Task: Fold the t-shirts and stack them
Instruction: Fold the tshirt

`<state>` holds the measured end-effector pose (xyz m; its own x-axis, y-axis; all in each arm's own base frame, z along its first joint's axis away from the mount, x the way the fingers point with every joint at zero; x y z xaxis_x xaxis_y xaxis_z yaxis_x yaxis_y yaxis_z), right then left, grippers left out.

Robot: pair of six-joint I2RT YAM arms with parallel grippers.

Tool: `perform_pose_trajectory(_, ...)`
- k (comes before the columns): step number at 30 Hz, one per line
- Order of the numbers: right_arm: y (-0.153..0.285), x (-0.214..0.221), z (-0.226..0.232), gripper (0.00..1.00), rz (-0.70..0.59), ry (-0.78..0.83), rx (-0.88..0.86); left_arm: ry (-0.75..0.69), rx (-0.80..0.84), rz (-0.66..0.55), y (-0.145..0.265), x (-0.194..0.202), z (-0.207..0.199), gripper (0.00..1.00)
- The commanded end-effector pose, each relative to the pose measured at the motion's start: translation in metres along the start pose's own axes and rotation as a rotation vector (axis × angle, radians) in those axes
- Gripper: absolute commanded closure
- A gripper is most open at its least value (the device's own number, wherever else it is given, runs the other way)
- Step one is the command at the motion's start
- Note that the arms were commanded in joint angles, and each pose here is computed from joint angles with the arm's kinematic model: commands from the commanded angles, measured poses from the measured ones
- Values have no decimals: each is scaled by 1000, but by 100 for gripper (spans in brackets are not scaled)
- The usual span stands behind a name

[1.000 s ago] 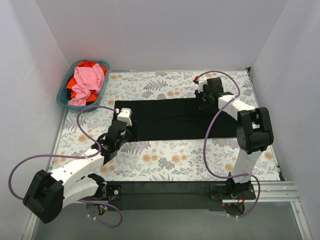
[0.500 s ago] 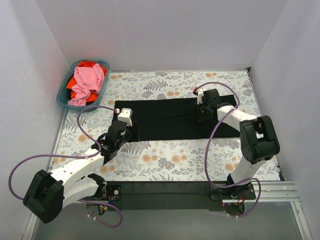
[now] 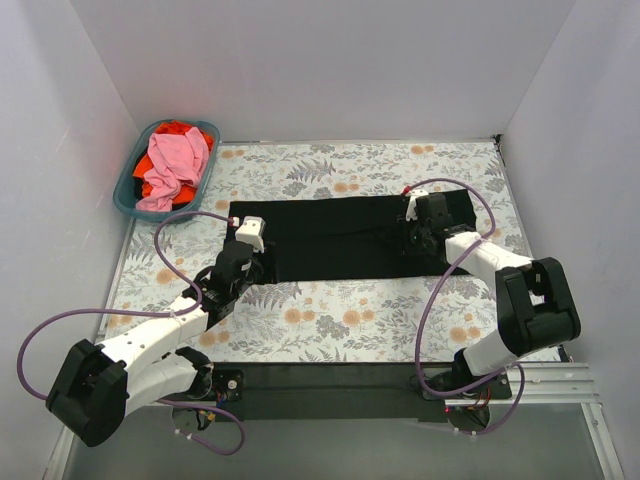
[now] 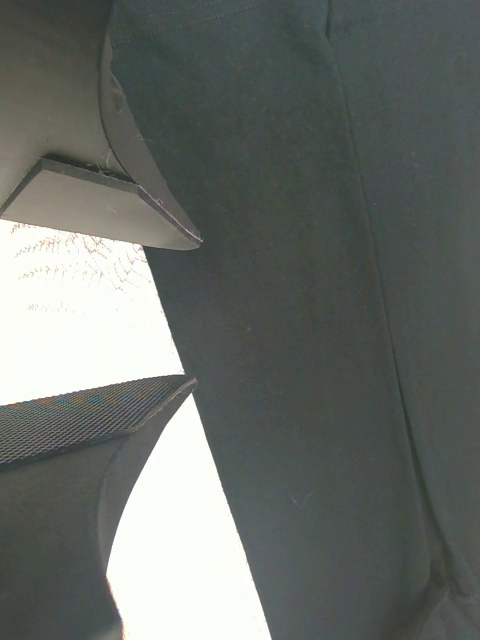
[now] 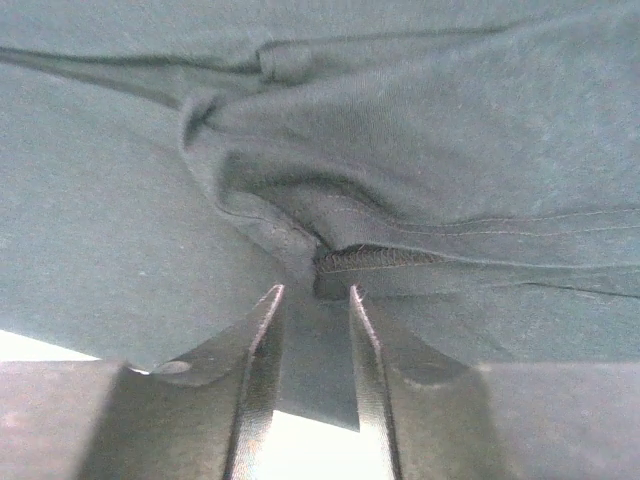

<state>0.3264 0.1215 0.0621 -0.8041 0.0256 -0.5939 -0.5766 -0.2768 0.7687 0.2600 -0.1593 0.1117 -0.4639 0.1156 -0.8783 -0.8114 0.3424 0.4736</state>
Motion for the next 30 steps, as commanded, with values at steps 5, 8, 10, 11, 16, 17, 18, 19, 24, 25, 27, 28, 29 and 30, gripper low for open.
perform_pose_trajectory(5,12,-61,21,56,-171,22,-89,14,-1,-47,3,-13,1,48)
perform_pose_trajectory(8,2,-67,29,56,-151,18,-126,14,-6,-48,3,-14,2,48)
perform_pose_trajectory(10,-8,-64,30,56,-125,4,-138,12,-7,-47,3,-13,2,48)
perform_pose_trajectory(11,-11,-62,30,57,-113,5,-142,10,-8,-47,3,-14,2,48)
perform_pose_trajectory(16,-23,-33,35,63,-19,-26,-197,9,-4,-46,3,-14,1,48)
perform_pose_trajectory(17,-22,-28,37,64,-7,-33,-206,10,-4,-46,3,-14,1,48)
perform_pose_trajectory(18,-21,-24,41,66,5,-35,-224,8,-5,-43,3,-13,1,48)
perform_pose_trajectory(19,-18,-17,43,66,17,-39,-232,8,-5,-43,3,-13,2,48)
perform_pose_trajectory(24,-10,4,59,66,74,-83,-274,9,0,-44,3,-14,0,48)
perform_pose_trajectory(25,-9,7,61,66,83,-86,-284,12,-1,-46,3,-15,1,48)
perform_pose_trajectory(27,-7,13,70,65,111,-84,-326,10,0,-45,3,-15,1,48)
perform_pose_trajectory(28,-6,13,73,65,117,-80,-336,9,-1,-41,3,-13,1,48)
perform_pose_trajectory(29,-5,13,75,65,117,-73,-343,11,1,-44,3,-14,0,48)
perform_pose_trajectory(30,-4,6,75,64,101,-61,-338,10,-2,-44,3,-14,1,48)
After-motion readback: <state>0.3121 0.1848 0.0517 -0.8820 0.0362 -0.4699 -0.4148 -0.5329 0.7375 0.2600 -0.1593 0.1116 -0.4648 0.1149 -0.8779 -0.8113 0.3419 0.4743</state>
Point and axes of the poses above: each gripper's point midway between its finger pads, its own y axis back along the fingers, its own z axis along the line the jaws close on, x = y × z, the point moved 2 cm from there along y, back along the fingers, and after that the axes turned 10 degrees about -y, right-handed, at the moved point
